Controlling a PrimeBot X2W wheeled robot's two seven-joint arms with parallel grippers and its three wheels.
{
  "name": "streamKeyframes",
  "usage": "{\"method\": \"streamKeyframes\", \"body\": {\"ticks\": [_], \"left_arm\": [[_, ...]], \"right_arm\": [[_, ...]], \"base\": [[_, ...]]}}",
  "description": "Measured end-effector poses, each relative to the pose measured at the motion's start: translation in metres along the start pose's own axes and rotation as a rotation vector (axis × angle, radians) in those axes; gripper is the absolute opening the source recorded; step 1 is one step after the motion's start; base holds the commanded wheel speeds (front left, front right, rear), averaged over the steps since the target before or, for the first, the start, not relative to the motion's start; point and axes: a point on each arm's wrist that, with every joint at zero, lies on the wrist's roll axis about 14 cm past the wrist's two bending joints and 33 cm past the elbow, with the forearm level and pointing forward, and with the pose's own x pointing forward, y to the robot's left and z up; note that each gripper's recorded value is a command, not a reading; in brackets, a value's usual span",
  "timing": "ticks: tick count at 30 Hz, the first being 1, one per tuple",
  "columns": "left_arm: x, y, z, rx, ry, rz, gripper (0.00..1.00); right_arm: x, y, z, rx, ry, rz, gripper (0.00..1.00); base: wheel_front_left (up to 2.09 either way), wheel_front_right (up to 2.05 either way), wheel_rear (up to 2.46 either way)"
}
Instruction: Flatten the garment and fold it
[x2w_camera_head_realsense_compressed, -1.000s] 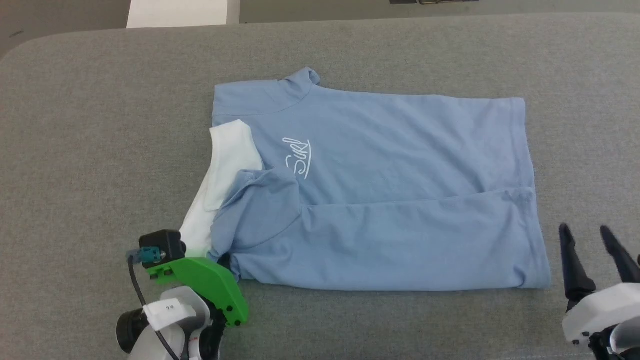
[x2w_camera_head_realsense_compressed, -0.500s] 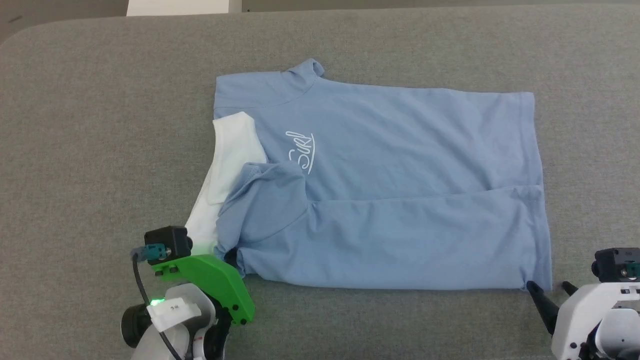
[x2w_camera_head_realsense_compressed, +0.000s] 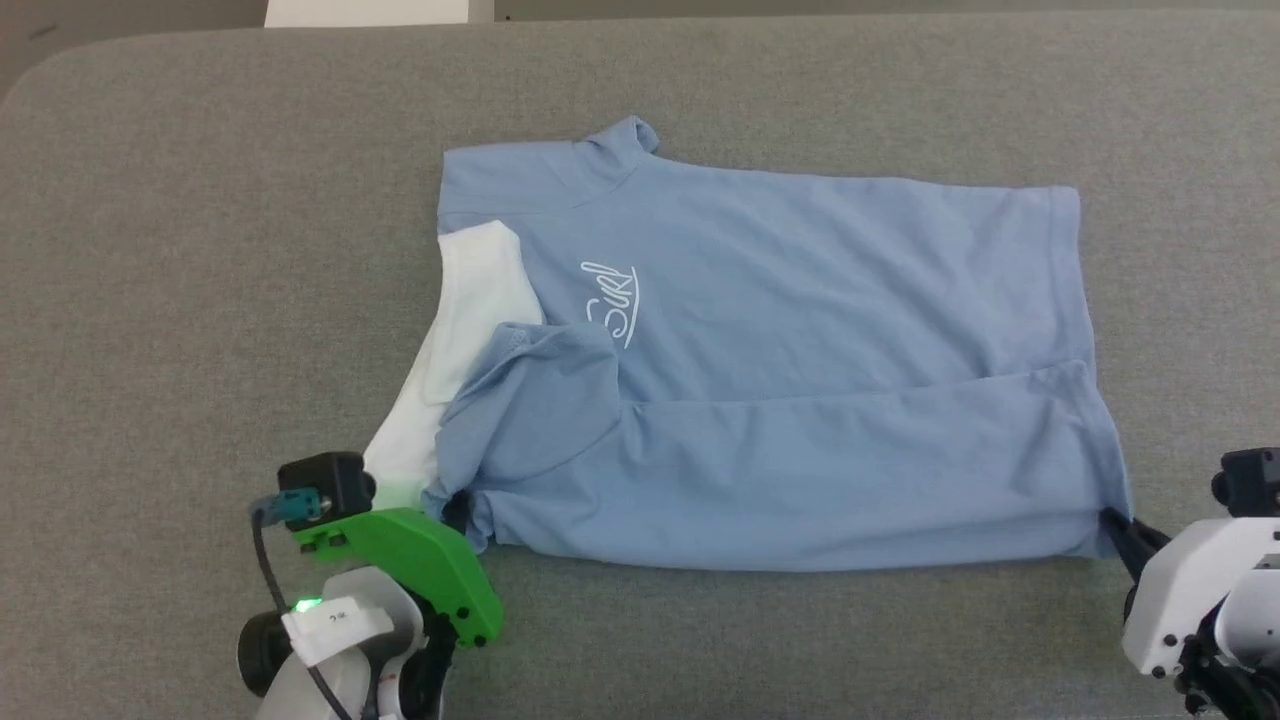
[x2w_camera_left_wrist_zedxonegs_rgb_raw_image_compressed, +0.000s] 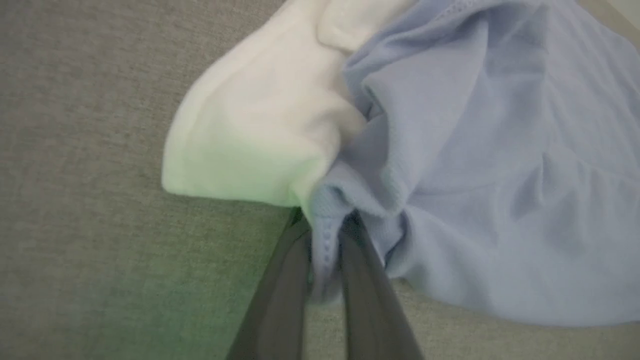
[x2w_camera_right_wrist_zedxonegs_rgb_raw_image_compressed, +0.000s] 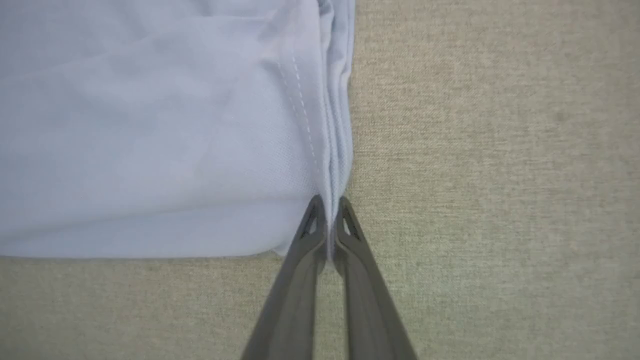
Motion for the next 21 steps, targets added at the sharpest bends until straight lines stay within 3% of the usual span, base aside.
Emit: {"method": "streamKeyframes", "body": {"ticks": [7,14,21], "left_arm": [[-0.024,0.004,0.0,-0.039,-0.033,0.002,0.0],[-0.054,0.007,-0.018,-0.078,-0.012,0.013,0.0],[-0.062,0.012,-0.039,-0.095,0.06,0.026,0.0]], "right_arm": [[-0.024,-0.008,0.021,0.039,-0.11,-0.013,0.0],[-0.051,-0.015,0.005,0.082,-0.11,-0.034,0.0],[-0.054,-0.013,-0.013,0.098,-0.058,-0.031,0.0]], "base": [[0.0,0.0,0.0],[0.0,0.0,0.0],[0.0,0.0,0.0]]}}
